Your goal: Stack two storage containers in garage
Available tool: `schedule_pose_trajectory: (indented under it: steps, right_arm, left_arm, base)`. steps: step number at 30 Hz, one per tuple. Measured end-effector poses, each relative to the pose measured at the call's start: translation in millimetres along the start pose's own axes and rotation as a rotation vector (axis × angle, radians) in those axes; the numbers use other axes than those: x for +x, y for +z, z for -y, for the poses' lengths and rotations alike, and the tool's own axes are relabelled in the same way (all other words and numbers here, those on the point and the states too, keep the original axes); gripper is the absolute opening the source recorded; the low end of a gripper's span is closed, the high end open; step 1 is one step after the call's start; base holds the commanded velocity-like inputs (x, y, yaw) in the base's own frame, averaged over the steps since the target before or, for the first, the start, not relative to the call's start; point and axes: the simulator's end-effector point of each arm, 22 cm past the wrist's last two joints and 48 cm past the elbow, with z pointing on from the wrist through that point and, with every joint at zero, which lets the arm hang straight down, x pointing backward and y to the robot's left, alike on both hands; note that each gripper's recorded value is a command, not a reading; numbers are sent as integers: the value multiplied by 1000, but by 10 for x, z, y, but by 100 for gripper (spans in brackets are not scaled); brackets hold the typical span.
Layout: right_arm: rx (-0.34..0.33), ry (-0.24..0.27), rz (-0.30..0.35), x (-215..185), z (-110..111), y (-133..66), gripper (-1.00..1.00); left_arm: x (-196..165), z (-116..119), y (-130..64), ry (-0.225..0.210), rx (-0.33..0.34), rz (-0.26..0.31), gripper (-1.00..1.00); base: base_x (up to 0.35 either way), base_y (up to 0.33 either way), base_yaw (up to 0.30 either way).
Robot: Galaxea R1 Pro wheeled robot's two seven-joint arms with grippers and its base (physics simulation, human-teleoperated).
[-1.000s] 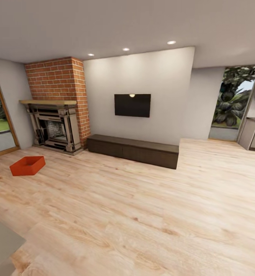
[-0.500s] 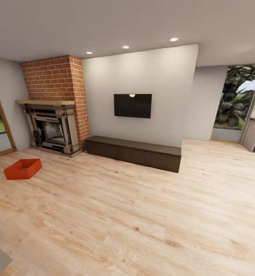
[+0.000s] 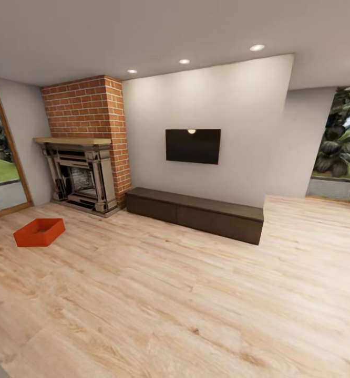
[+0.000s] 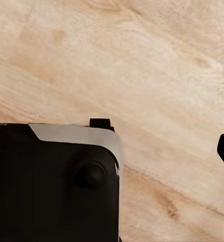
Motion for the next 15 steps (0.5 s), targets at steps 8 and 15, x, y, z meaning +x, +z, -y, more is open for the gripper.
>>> schedule_pose_trajectory:
  steps: [8,15]
  right_arm:
    - [-3,1,2,-9,4,0,100]
    - [-5,1,2,-9,-9,0,100]
  left_arm:
    - [-11,4,-2,0,1,3,100]
    - [-11,4,-2,0,1,3,100]
  base:
    - [324,0,187]
    - [324,0,17]
